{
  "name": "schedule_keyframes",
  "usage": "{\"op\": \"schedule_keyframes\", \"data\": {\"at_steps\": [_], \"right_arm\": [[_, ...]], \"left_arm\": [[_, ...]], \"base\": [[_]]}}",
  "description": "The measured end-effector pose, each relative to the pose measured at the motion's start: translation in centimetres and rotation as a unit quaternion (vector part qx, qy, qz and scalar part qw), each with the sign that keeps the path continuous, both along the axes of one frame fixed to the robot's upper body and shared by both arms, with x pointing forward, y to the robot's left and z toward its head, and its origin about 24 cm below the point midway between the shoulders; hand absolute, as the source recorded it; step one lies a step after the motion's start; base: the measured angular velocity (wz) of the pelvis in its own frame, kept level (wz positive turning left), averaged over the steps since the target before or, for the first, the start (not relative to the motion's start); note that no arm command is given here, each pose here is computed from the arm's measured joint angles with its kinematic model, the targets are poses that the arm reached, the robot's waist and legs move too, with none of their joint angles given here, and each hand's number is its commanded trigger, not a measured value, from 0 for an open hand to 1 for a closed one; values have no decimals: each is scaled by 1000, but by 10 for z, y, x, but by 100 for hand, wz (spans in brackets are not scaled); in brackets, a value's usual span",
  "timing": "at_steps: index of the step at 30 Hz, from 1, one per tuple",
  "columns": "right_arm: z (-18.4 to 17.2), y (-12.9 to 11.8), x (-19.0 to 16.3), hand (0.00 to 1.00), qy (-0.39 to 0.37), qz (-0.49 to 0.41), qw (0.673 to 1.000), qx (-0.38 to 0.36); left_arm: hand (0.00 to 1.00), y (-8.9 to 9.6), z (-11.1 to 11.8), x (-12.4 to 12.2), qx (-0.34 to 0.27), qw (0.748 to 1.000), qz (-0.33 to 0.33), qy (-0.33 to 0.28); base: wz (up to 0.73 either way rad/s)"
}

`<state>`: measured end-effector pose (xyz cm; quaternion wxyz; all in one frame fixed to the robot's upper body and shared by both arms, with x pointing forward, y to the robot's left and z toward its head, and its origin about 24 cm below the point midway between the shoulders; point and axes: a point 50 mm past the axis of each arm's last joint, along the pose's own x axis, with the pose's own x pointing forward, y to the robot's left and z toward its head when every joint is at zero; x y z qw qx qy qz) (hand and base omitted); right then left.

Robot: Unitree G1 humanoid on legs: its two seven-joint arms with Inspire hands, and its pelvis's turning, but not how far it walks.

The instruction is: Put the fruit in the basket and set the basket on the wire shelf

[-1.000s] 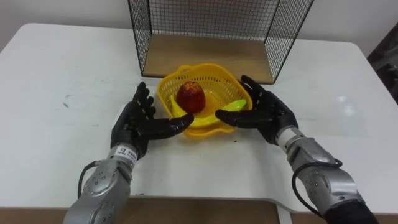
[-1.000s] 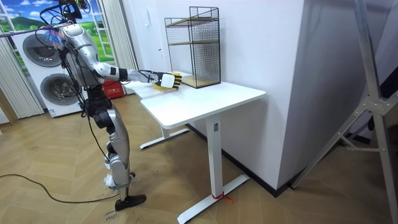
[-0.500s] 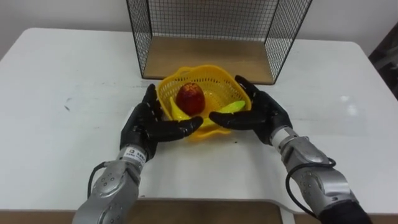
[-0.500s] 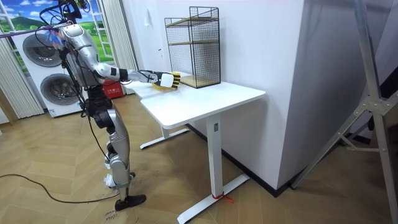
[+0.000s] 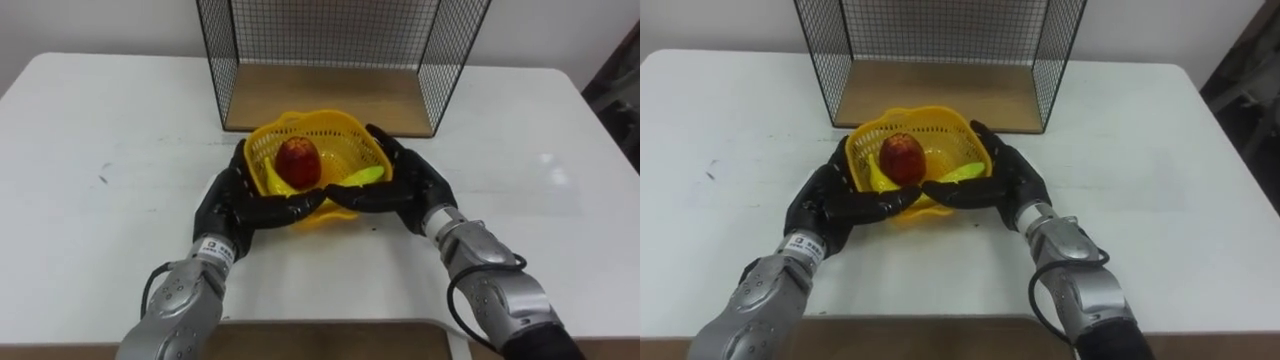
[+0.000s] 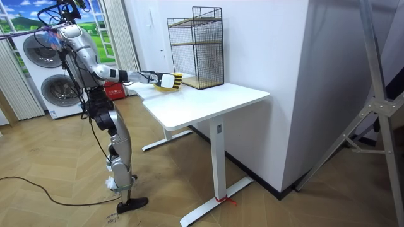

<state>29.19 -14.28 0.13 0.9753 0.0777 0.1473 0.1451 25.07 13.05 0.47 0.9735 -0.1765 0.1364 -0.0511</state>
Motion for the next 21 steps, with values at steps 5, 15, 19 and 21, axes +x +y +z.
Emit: {"op": "schedule_keyframes", "data": {"at_steps": [5,15,19,21], "right_arm": [[9,5,-2,0,-21,-1,1000,11],[14,7,-8,0,-37,-10,999,15],[17,6,-11,0,-45,-13,999,14],[19,5,-17,0,-52,-14,998,14]], "left_arm": [[0,1,0,0,1,1000,3,-2],[0,1,1,1,2,1000,10,-5],[0,0,2,1,2,1000,7,-5],[0,-2,2,1,3,1000,3,-6]], "base": [[-6],[-3],[0],[0]]}}
